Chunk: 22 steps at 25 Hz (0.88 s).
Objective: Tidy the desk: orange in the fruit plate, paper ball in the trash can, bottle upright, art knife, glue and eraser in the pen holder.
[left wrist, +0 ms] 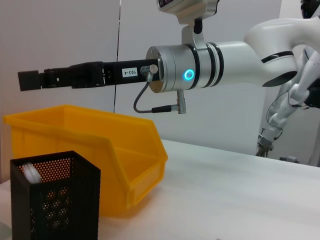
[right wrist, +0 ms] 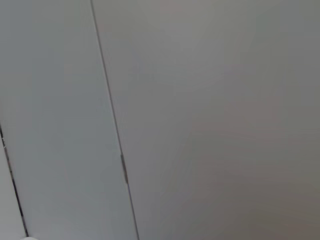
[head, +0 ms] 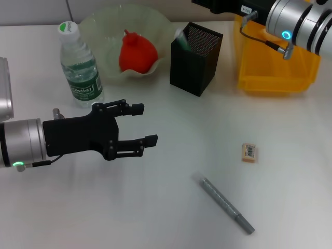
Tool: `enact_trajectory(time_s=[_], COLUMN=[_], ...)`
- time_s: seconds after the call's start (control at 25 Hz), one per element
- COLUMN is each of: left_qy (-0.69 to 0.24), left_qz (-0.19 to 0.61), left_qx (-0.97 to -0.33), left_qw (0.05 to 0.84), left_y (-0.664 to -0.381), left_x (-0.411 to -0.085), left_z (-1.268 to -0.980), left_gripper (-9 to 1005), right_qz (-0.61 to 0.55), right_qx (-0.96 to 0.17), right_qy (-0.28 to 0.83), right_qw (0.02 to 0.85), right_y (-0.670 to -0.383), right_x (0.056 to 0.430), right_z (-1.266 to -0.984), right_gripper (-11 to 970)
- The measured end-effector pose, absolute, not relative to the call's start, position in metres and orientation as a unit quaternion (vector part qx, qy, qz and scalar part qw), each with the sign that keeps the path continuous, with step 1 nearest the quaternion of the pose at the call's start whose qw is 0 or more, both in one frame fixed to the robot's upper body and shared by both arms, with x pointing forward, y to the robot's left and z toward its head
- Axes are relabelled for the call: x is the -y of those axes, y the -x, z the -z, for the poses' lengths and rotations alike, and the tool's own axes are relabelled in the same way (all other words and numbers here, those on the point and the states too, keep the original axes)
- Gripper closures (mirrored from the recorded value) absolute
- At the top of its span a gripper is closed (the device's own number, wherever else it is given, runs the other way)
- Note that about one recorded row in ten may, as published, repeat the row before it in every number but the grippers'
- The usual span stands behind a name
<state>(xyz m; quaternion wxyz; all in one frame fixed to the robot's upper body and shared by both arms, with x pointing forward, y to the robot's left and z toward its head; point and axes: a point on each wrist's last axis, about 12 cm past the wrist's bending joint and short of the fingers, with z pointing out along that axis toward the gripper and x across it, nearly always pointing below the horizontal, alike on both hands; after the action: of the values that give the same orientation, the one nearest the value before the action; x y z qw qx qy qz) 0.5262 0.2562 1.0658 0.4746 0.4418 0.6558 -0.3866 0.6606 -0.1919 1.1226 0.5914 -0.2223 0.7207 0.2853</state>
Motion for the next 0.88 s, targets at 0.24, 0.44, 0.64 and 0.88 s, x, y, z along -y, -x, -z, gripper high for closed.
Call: enact_trajectory(time_s=[0.24,0.44,0.64,0.88], left_qy=[-0.443,-0.444,-0.444,-0.445], left_qz=[0.386,0.386,0.388,0.388], left_qx=[-0.656,-0.655,-0.654,-0.654], left_qw=[0.474,0.474,0.474,0.474], left_y=[-0.526,-0.527,-0.527,-0.528], left_x=[-0.257,-0.256,-0.255,-0.254], left_z=[-1.066,-1.066,-1.067,-1.067], left_gripper=[194,194,194,194], right_qz=[-0.297,-0.392,-0.484,-0.464], right_qx=[-0.714,-0.656,-0.599,-0.671], right_qy=[0.208,0.207,0.278,0.384], right_qw=[0.599,0.611,0.574,0.432], right_y=[-0.661,-0.645,-0.614,-0.6], right_x=[0.195,0.21,0.24,0.262], right_z=[-1.127,-1.154,-1.191,-1.22], right_gripper=[206,196,193,195])
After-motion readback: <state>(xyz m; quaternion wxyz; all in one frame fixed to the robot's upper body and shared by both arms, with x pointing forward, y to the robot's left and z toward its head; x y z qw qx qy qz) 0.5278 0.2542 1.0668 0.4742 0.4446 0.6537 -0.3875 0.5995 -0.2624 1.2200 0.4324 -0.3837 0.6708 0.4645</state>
